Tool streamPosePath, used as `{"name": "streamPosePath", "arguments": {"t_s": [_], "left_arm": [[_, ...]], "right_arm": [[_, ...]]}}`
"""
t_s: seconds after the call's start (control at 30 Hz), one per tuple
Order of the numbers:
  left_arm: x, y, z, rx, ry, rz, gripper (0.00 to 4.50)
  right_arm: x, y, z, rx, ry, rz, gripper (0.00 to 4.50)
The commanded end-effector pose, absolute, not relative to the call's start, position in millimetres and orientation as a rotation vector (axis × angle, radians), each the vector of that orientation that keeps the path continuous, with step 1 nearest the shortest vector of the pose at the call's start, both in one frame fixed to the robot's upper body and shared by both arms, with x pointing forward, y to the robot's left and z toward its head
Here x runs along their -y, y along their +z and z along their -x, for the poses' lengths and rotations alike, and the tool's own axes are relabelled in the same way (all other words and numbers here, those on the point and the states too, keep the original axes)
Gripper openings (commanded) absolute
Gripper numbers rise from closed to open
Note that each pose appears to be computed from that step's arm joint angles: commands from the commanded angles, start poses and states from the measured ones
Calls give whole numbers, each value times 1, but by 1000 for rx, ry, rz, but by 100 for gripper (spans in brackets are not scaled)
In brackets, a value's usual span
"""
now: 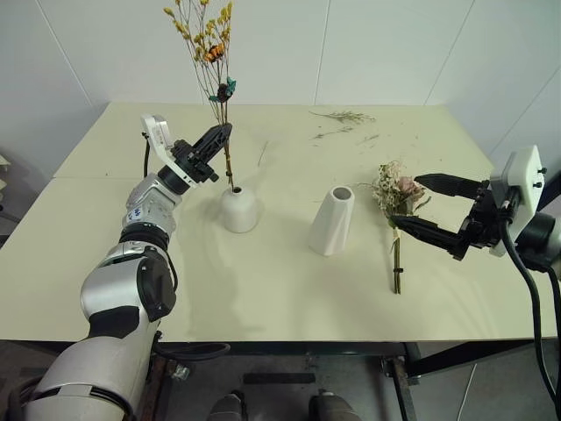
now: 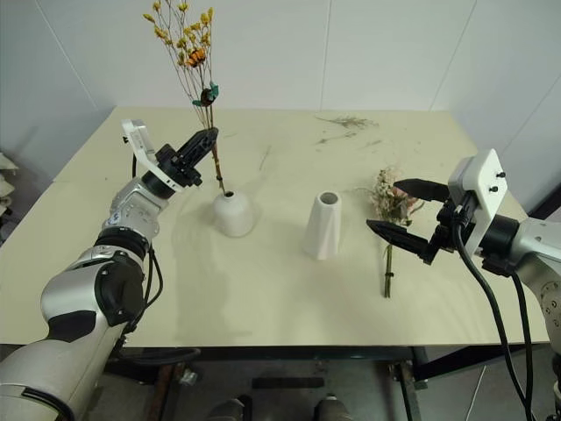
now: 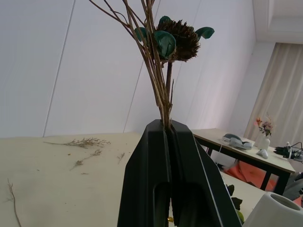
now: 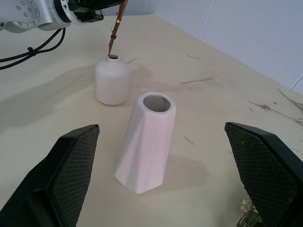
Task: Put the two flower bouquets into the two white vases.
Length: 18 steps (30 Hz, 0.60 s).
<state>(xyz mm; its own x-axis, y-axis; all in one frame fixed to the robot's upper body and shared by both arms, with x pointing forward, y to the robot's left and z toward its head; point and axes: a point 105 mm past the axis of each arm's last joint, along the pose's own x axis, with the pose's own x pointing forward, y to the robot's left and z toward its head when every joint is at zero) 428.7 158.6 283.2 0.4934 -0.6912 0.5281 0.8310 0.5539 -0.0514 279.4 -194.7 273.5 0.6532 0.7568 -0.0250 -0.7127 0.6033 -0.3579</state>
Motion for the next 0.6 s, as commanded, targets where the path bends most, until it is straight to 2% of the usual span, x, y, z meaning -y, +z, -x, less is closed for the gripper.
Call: {"name": "streamPosePath", "arguments": {"t_s": [0.03, 0.6], "left_arm": [[-157, 293, -428, 517, -945, 298, 3], [-148, 285, -431, 483, -938, 295, 3]], "right_arm": [[195, 285, -272, 185, 843, 374, 450], [193, 284, -271, 182, 842, 375, 450]]}}
